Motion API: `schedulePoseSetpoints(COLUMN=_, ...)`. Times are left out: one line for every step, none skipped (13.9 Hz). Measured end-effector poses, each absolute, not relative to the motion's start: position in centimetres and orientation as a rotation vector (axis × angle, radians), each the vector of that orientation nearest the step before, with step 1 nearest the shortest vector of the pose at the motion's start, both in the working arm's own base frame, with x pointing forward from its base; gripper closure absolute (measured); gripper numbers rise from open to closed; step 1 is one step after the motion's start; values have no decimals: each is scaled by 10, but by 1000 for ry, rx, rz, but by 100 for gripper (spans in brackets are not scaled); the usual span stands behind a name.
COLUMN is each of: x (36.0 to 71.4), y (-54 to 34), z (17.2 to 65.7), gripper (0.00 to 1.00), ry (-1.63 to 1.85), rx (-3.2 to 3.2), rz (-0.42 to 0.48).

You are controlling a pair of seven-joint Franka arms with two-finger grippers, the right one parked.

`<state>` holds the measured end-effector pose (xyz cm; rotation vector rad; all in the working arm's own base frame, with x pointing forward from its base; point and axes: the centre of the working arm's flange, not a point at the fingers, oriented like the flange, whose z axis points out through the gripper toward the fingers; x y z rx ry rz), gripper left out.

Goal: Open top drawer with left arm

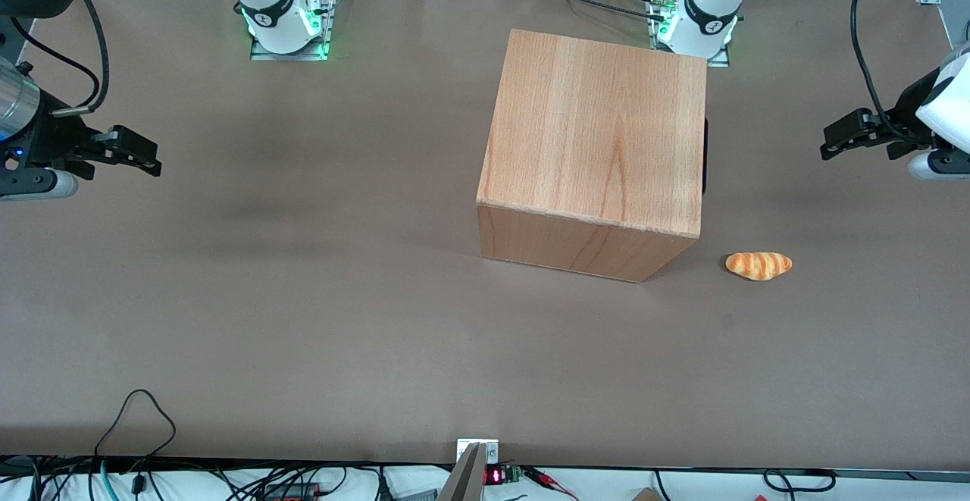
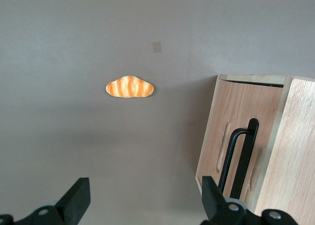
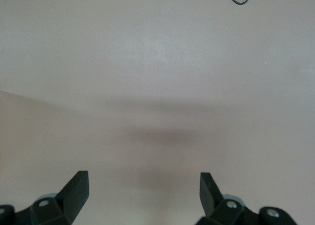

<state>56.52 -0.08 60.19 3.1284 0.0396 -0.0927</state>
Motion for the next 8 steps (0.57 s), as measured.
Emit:
schedulePoseSetpoints(x=565, y=-1, z=602, gripper=0, ry=40, rx=3128, rz=-93)
schedulePoseSetpoints(x=565, y=-1, z=602, gripper=0, ry=40, rx=3128, rz=-93)
schedulePoseSetpoints(x=565, y=-1, z=602, gripper=0, ry=40, rx=3128, rz=-93)
schedulePoseSetpoints(x=565, y=-1, z=602, gripper=0, ry=40, rx=3128, rz=-94)
schedulePoseSetpoints(x=564, y=0, z=601, gripper=0, ry=41, rx=3128, rz=-104)
schedulePoseSetpoints(x=563, y=0, z=599, gripper=0, ry=42, rx=3127, rz=-125)
schedulePoseSetpoints(x=562, y=0, z=598, gripper=0, ry=41, rx=3126, rz=-143)
schedulePoseSetpoints(x=563, y=-2, z=594, gripper=0, ry=37, rx=3126, rz=-159)
